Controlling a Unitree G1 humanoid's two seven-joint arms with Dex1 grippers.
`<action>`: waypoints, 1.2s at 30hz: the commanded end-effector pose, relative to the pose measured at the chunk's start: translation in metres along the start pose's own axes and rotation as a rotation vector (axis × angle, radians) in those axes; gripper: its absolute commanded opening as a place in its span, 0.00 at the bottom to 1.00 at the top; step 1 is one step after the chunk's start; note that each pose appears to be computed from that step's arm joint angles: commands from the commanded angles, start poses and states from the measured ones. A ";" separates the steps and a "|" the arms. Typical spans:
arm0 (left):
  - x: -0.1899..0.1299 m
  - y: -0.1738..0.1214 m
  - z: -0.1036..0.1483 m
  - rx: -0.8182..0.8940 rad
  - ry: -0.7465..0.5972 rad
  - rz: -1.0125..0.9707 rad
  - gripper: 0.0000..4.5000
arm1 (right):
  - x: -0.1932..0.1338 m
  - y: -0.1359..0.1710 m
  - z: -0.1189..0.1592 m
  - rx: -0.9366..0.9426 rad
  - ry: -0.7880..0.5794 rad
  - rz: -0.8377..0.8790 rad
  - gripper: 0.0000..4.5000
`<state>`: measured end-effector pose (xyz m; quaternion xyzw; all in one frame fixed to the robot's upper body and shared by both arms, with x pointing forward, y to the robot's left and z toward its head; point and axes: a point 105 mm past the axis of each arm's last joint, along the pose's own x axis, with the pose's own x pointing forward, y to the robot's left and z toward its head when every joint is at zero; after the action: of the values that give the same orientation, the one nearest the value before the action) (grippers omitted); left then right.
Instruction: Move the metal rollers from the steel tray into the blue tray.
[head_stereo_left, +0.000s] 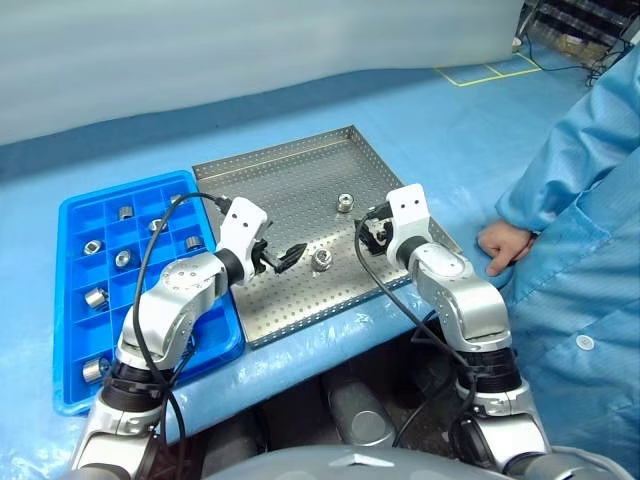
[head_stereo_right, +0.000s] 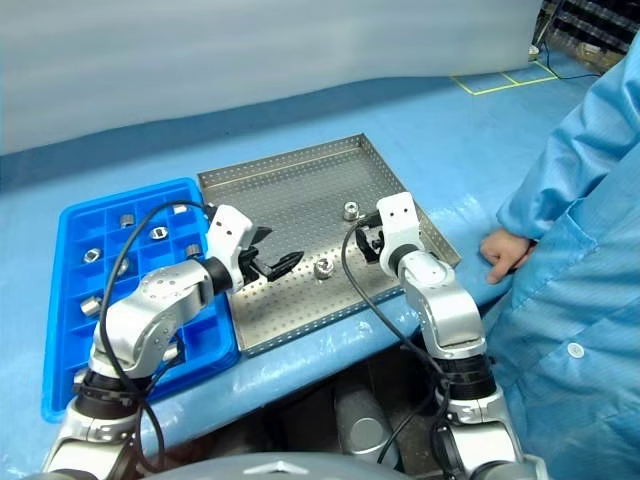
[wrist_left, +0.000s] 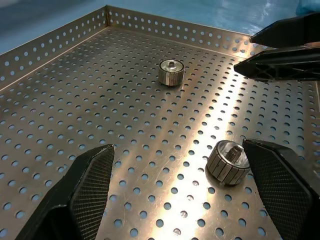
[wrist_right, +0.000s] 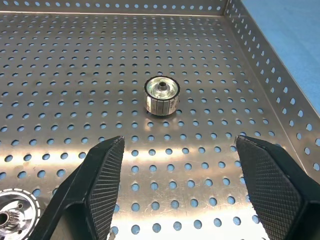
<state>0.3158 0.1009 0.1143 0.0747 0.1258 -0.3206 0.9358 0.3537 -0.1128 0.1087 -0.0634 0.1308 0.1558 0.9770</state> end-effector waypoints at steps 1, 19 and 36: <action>-0.004 0.001 0.005 0.011 -0.022 0.015 1.00 | 0.000 0.007 0.007 0.009 -0.038 0.017 0.83; -0.020 0.012 0.003 -0.004 -0.025 0.085 1.00 | 0.001 0.071 -0.022 0.061 0.066 0.204 0.83; -0.039 0.038 0.008 0.016 -0.037 0.198 1.00 | 0.006 0.064 -0.038 0.071 0.126 0.160 0.41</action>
<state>0.3103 0.1441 0.1144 0.0762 0.1348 -0.2460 0.9568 0.3283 -0.0623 0.0538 -0.0310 0.2218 0.2166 0.9502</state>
